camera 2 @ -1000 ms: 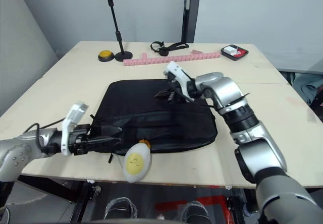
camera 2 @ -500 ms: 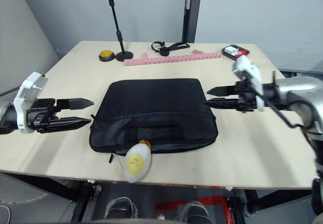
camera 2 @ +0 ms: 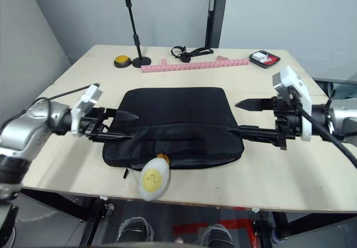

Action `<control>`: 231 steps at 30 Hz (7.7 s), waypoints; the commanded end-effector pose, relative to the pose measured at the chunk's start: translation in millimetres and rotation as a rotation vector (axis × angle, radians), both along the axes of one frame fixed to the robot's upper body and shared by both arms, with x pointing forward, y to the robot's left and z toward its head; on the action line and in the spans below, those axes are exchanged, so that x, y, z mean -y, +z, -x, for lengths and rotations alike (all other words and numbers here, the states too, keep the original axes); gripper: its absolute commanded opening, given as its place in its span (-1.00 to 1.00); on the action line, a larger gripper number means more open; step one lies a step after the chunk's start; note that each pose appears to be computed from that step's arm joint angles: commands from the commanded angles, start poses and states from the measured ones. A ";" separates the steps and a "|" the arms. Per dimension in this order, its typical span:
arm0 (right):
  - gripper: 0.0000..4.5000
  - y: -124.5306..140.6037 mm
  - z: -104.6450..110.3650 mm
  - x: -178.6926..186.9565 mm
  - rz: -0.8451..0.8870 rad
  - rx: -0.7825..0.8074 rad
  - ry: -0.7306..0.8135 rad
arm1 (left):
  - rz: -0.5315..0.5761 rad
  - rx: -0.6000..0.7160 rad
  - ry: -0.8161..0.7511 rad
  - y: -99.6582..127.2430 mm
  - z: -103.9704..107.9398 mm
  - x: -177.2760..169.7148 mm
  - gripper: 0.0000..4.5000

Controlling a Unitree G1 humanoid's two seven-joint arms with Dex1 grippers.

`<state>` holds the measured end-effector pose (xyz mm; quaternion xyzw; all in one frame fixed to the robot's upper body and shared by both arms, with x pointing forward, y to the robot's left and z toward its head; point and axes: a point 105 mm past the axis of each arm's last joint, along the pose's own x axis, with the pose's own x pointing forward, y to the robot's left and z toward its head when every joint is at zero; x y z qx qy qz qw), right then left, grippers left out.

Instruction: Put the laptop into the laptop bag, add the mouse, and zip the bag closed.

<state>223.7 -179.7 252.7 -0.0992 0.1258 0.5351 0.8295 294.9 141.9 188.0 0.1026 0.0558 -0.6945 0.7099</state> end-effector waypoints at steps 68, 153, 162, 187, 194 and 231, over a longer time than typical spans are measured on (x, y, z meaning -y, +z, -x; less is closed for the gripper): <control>0.77 -131.6 -26.6 -155.2 0.182 -0.357 0.346 | -0.302 0.033 0.007 -94.4 -66.8 14.5 -1.00; -0.99 -112.1 -45.8 183.6 0.601 -0.078 -0.867 | -0.458 0.097 -0.225 -122.3 -46.8 37.2 -1.00; -0.99 -90.5 -88.1 156.6 0.512 0.121 -0.941 | -0.527 0.117 -0.301 -135.3 -37.9 36.9 -1.00; -0.99 -67.7 -150.9 99.0 0.556 0.379 -0.997 | -0.532 0.155 -0.372 -130.8 -35.0 46.1 -1.00; -0.99 -53.3 -163.2 81.4 0.477 0.432 -1.024 | -0.535 0.161 -0.382 -130.0 -34.4 47.2 -1.00; 0.99 -43.9 -109.7 130.6 0.311 0.182 -0.945 | -0.046 0.192 -0.107 -23.7 -57.0 36.9 -1.00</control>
